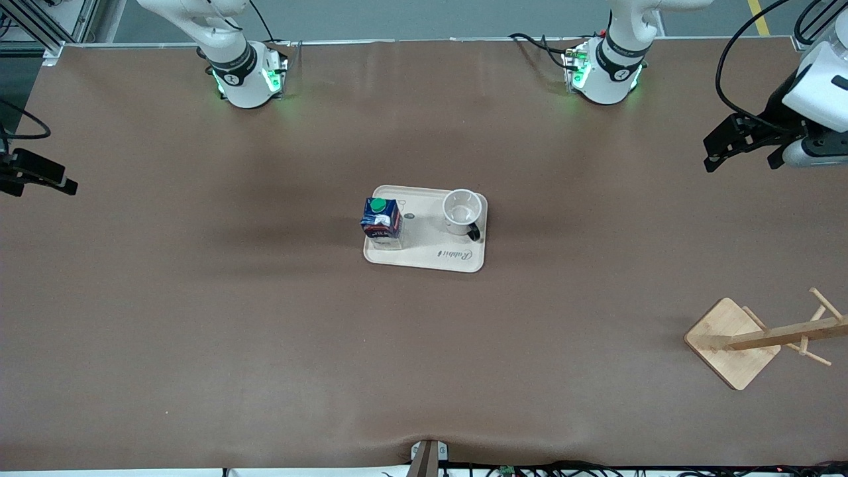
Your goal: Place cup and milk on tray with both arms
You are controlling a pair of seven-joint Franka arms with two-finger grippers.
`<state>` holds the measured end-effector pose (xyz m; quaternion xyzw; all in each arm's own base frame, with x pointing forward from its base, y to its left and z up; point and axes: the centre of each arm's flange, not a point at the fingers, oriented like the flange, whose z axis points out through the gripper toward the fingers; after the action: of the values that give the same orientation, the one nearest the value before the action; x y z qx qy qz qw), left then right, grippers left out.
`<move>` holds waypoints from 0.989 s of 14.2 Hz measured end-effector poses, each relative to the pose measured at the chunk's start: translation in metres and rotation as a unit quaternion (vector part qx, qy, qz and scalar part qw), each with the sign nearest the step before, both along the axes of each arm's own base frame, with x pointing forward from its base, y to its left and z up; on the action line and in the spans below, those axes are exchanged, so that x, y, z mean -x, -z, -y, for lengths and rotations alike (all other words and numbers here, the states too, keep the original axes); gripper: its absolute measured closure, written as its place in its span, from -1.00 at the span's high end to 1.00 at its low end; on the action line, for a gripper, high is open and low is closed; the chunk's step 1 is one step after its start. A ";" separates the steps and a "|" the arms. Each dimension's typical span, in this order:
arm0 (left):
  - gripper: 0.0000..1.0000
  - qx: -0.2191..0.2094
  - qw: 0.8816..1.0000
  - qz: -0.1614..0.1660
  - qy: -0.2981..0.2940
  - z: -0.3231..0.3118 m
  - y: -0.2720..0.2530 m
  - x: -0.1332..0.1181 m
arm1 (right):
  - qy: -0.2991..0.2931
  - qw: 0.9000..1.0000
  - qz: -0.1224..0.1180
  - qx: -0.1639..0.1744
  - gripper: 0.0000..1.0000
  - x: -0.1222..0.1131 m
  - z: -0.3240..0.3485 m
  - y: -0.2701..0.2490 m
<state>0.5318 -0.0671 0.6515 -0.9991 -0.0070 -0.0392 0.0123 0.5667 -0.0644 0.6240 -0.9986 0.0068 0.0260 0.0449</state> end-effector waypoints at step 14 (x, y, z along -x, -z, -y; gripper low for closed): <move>1.00 -0.003 1.000 -0.026 0.011 0.010 0.007 0.003 | -0.015 1.000 -0.019 0.017 1.00 0.009 -0.017 -0.015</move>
<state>0.5290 -0.0769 0.6450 -0.9998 0.0049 -0.0137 0.0154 0.5581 -0.0470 0.6387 -0.9986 -0.0064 0.0456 0.0271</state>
